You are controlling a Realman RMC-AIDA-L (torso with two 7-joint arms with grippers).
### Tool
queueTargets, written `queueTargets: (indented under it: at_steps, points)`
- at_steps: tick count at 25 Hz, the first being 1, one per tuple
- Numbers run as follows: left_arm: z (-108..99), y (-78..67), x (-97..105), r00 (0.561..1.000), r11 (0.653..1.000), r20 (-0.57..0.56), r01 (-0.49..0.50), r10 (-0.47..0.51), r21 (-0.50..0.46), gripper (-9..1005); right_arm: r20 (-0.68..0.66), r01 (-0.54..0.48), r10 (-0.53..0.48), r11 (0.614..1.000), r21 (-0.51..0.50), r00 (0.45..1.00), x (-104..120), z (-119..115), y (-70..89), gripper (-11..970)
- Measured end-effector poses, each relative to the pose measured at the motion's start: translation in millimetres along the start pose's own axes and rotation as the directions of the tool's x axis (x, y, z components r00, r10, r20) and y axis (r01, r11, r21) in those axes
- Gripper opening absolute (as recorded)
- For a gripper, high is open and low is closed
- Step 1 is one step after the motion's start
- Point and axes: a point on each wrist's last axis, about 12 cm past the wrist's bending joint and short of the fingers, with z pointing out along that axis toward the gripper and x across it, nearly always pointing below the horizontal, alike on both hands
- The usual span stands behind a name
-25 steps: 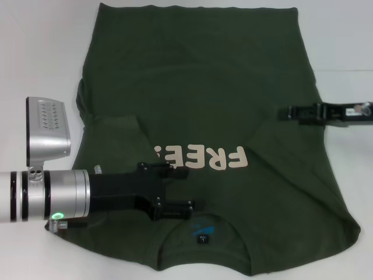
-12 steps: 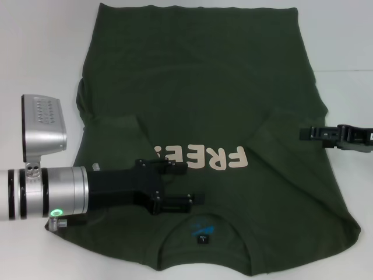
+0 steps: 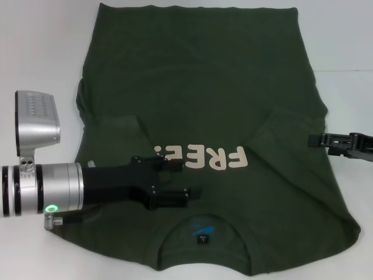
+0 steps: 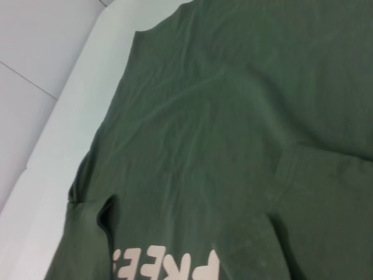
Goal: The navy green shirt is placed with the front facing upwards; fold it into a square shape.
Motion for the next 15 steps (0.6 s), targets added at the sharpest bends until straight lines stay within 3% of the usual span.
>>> queueTargets:
  at_steps: [6,15]
  points:
    - [-15.8,3.2,1.0,0.996,0.994,0.007,0.094,-0.093,-0.055,839,0.029,0.066,-0.064,0.995,-0.077,0.997,6.5,-1.9,5.1,933]
    - [-57.6,1.6,20.7,0.981,0.965,0.05,0.196,-0.19,-0.177,839,0.122,0.156,-0.136,0.972,-0.177,0.983,20.1,3.8,12.2,932]
